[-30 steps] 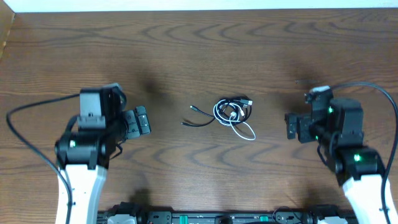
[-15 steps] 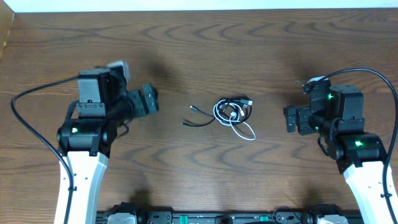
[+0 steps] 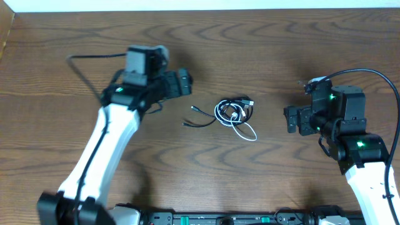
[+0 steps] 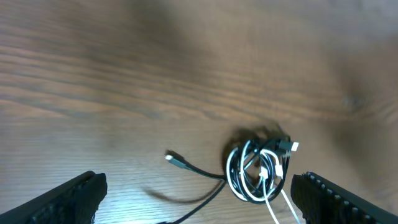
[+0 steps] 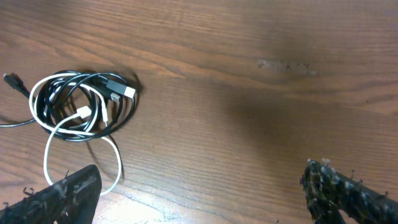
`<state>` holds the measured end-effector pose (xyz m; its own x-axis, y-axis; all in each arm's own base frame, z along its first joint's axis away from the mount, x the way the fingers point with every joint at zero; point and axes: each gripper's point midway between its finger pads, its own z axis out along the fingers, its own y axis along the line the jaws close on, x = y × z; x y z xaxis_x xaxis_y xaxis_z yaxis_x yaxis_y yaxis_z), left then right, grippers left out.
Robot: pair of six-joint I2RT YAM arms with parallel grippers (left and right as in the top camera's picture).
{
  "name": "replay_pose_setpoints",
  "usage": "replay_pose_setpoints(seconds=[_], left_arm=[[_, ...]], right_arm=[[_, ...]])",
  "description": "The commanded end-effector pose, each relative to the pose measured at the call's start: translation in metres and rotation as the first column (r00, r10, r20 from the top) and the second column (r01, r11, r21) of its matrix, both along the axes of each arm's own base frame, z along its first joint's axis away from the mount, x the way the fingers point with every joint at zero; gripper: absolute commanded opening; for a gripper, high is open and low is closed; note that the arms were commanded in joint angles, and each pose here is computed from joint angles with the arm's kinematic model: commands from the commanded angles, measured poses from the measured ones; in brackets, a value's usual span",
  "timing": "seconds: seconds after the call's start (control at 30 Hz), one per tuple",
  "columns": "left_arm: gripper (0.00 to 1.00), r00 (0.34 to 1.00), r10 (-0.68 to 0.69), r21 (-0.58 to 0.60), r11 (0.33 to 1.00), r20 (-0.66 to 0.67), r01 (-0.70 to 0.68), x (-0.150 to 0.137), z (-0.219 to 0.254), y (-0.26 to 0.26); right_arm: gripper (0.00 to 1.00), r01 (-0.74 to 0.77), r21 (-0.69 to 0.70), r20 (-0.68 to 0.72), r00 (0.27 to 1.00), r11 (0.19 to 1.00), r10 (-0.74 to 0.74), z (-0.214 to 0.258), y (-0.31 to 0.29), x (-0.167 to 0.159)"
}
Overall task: Untangle cables
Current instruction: 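Reach the left gripper down onto the black and white cable bundle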
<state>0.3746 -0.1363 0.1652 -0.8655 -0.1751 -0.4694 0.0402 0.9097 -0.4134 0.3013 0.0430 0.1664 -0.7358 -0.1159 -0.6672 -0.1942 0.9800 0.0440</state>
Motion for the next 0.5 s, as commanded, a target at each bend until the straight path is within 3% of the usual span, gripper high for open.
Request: replay_pose_setpoints(seconds=[0.0, 0.23, 0.47], left_arm=[[1.00, 0.997, -0.054, 0.030, 0.998, -0.063, 0.056, 0.001, -0.027, -0.022], [0.96, 0.966, -0.166, 0.063, 0.981, -0.198, 0.181, -0.011, -0.098, -0.070], [0.83, 0.935, -0.242, 0.077, 0.960, -0.258, 0.270, -0.026, -0.141, -0.103]], right_arm=[[0.99, 0.016, 0.021, 0.016, 1.000, 1.000, -0.016, 0.009, 0.000, 0.004], [0.99, 0.032, 0.036, 0.012, 0.999, 0.999, -0.033, 0.009, 0.000, 0.004], [0.99, 0.033, 0.035, 0.003, 0.999, 0.999, -0.033, 0.007, 0.000, 0.002]])
